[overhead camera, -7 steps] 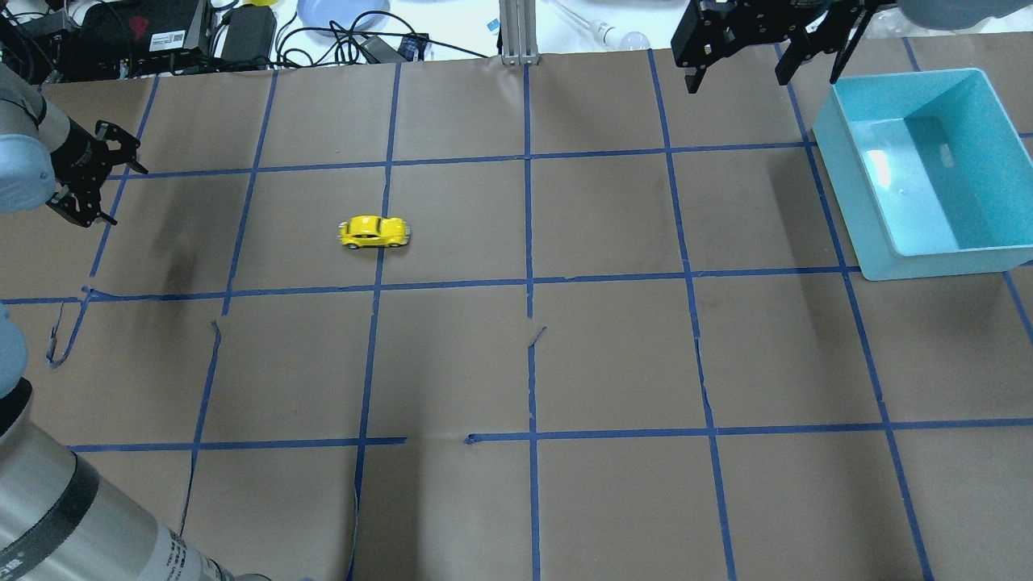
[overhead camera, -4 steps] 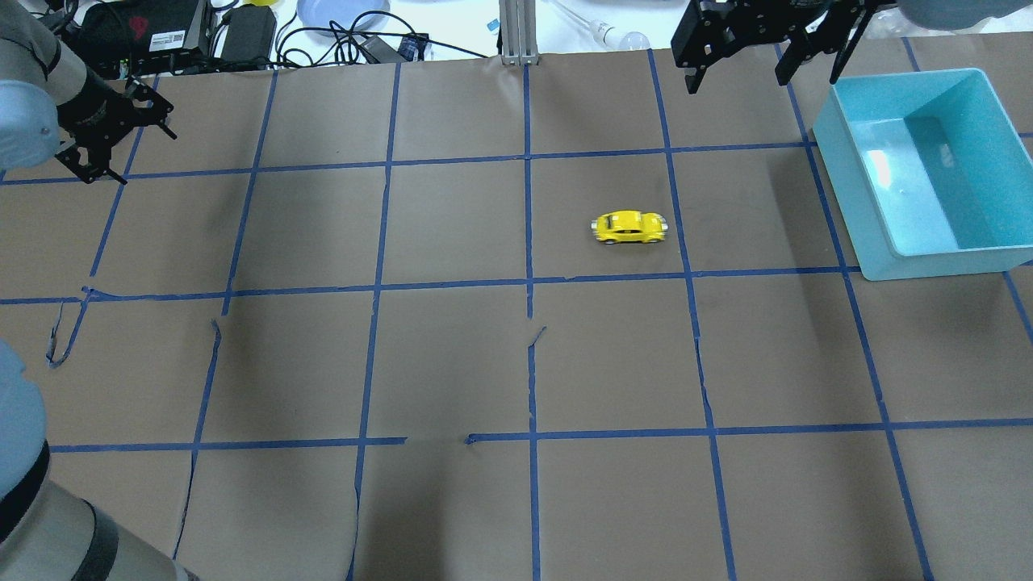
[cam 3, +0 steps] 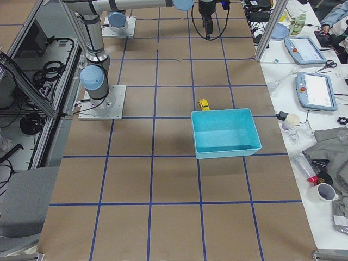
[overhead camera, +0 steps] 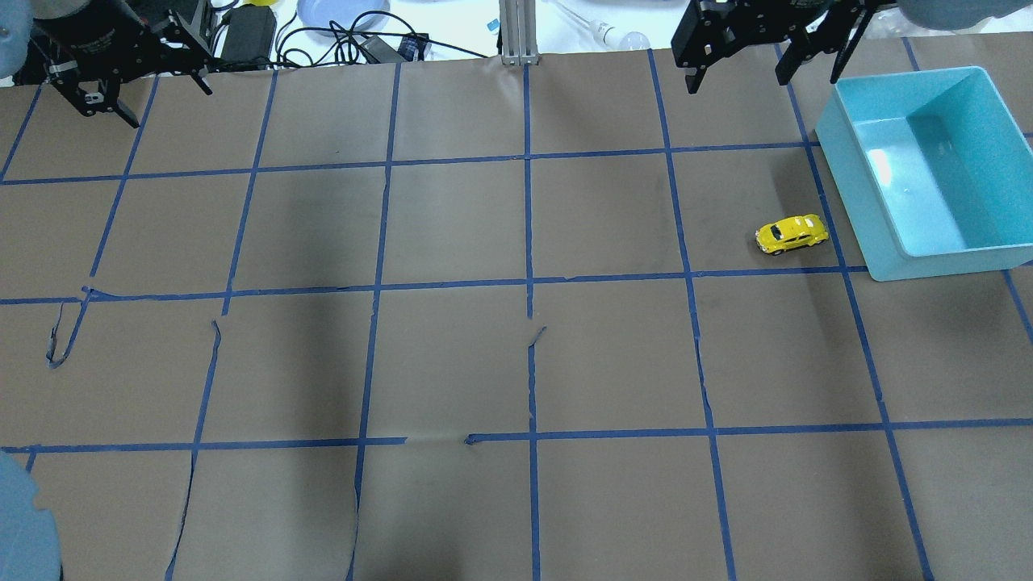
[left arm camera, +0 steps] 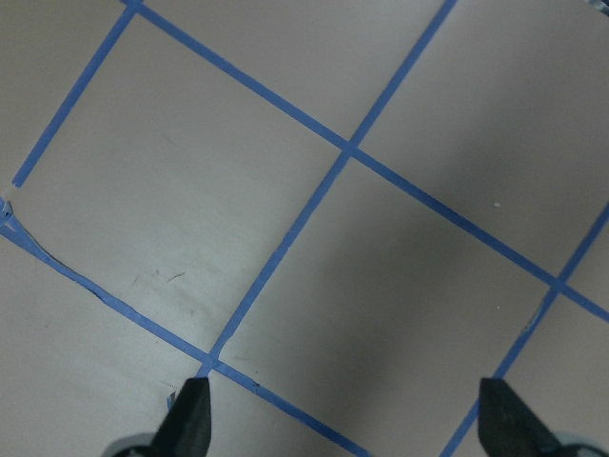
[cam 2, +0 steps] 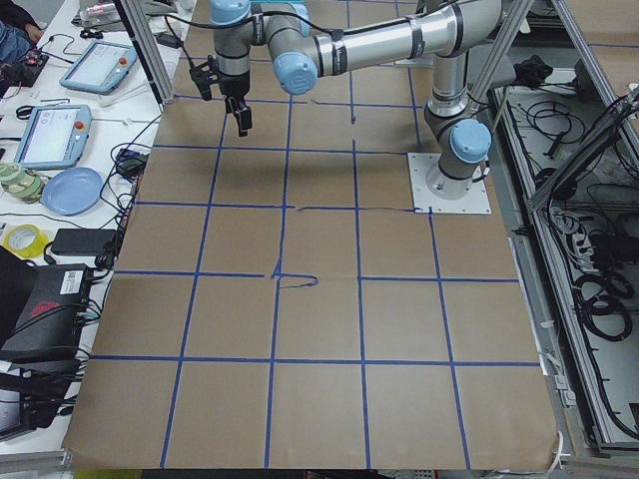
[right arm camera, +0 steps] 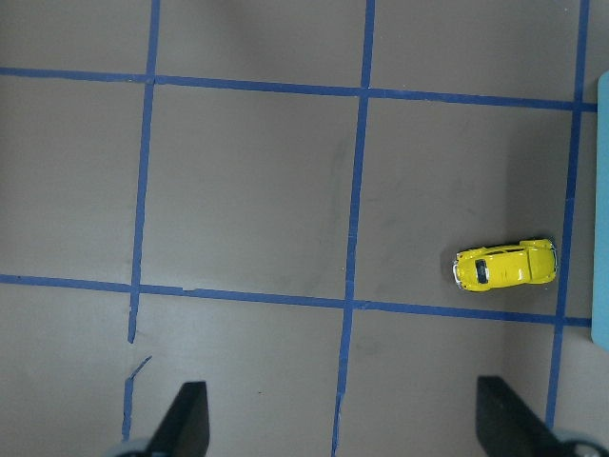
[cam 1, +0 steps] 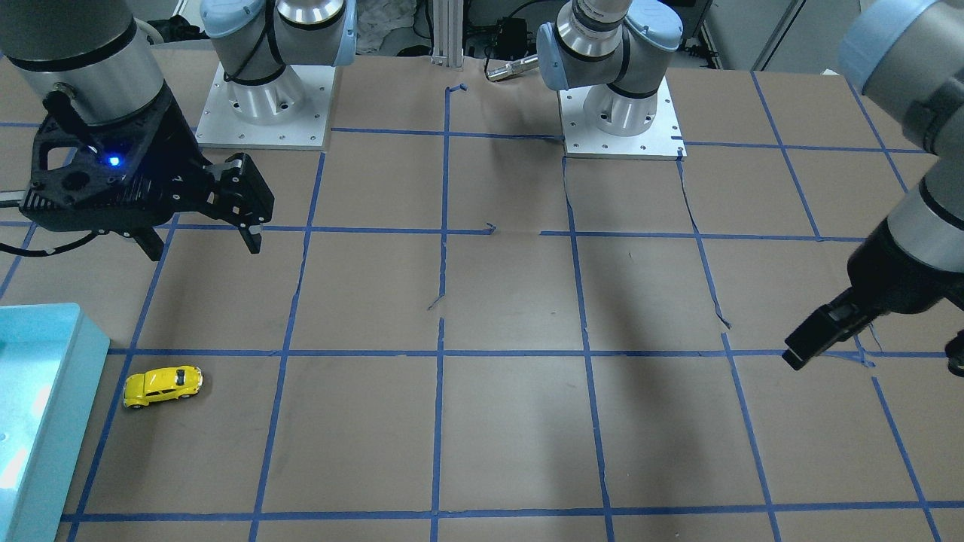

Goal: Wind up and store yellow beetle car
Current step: 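Lower the right gripper onto the yellow car beside the bin while the left arm withdraws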

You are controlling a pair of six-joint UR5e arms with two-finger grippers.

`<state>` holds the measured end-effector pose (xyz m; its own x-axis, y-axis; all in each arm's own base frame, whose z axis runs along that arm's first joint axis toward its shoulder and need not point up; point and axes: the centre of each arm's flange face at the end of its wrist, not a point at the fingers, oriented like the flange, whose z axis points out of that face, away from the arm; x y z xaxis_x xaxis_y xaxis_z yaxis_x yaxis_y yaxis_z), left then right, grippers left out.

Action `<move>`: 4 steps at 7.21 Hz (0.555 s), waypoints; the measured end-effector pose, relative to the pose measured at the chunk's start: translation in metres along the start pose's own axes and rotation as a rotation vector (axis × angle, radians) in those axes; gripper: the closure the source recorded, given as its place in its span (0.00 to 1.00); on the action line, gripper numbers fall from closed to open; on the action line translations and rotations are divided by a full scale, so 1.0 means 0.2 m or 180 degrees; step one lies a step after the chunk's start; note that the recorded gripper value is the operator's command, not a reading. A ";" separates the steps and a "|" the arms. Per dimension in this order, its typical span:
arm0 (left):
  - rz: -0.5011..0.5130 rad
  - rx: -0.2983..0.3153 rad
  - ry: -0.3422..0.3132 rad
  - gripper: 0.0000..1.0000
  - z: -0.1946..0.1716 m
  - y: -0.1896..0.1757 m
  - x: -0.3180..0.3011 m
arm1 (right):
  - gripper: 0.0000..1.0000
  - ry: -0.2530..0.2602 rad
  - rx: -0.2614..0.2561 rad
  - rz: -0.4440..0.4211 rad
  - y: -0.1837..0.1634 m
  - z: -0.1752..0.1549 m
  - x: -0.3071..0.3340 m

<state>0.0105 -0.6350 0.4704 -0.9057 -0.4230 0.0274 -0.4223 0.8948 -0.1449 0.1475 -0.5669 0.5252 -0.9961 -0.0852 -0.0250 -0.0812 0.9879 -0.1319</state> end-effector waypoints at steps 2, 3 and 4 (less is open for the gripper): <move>0.0370 0.0087 0.0046 0.00 -0.14 0.16 0.22 | 0.00 0.0001 -0.0023 -0.0152 -0.01 0.02 0.01; 0.0516 0.0099 0.0071 0.00 -0.17 0.25 0.31 | 0.00 -0.0004 -0.0042 -0.0418 -0.02 0.03 0.04; 0.0728 0.0058 0.0085 0.00 -0.16 0.36 0.41 | 0.00 -0.0022 -0.0069 -0.0819 -0.04 0.06 0.12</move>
<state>-0.0954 -0.6012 0.4946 -0.9785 -0.2054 0.0181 -0.2055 0.9641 -0.1681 0.1253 -0.5782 0.5139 -0.9423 -0.3349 -0.0002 -0.3327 0.9362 -0.1135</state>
